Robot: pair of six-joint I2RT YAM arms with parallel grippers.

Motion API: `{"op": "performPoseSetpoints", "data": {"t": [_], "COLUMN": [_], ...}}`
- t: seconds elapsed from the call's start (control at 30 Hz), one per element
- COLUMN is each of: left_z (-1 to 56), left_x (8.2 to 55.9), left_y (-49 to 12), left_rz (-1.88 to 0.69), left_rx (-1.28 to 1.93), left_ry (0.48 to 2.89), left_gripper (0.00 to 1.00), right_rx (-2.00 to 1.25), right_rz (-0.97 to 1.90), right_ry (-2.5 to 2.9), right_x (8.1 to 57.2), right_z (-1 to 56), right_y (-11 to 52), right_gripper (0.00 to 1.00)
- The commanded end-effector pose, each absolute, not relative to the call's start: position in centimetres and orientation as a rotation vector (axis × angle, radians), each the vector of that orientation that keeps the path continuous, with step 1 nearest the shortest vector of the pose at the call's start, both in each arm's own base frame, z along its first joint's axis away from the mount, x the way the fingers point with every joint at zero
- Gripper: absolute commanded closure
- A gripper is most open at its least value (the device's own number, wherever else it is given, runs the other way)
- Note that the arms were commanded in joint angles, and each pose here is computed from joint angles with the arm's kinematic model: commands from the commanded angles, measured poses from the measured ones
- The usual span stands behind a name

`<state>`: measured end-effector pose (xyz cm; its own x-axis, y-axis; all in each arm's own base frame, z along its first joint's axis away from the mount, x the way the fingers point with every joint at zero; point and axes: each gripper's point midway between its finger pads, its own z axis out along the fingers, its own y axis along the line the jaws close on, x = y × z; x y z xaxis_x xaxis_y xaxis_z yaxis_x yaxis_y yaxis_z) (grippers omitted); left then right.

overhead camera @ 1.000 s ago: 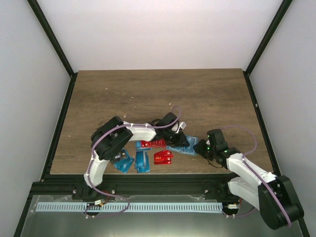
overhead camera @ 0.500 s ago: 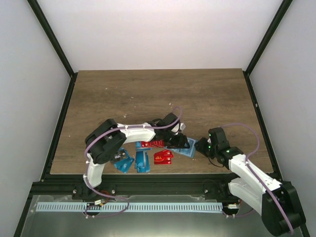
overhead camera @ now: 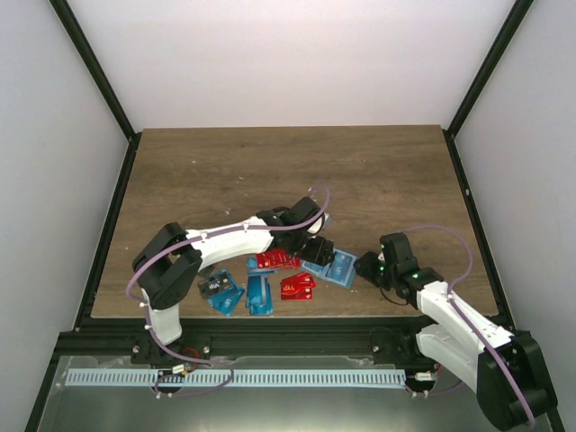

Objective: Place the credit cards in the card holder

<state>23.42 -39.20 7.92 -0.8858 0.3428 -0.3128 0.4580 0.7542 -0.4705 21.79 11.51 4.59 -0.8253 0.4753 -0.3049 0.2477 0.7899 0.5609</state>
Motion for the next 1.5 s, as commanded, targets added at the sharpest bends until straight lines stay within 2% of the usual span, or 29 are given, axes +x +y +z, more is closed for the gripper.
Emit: {"op": "performPoseSetpoints", "data": {"t": [0.0,0.37,0.67,0.87,1.03,1.17,1.47], "left_z": [6.5,3.6,3.8,6.8,9.0,8.2,4.7], "left_x": [25.2,24.6,22.2,19.8,23.6,26.5,27.4], "left_y": [-35.3,-36.8,-40.0,-42.9,-39.1,-35.9,-34.7], "left_rz": [-0.475,-0.540,-0.698,-0.895,-0.538,-0.318,-0.206], "left_rx": [0.731,0.774,0.813,0.915,0.941,0.965,1.051], "left_ry": [2.713,2.759,2.767,2.695,2.560,2.512,2.444], "left_gripper": [0.22,0.23,0.25,0.26,0.25,0.27,0.36], "right_rx": [0.524,0.572,0.597,0.626,0.632,0.627,0.590], "right_rz": [0.721,0.735,0.701,0.621,0.595,0.586,0.588], "right_ry": [2.524,2.561,2.565,2.556,2.540,2.539,2.559], "right_x": [22.4,21.6,21.5,21.8,22.0,22.0,21.6], "right_z": [5.6,4.1,3.6,3.8,4.4,4.6,5.2], "right_y": [11.7,11.8,11.3,10.3,9.9,9.8,9.9], "right_gripper": [0.64,0.49,0.44,0.41,0.38,0.36,0.36]}}
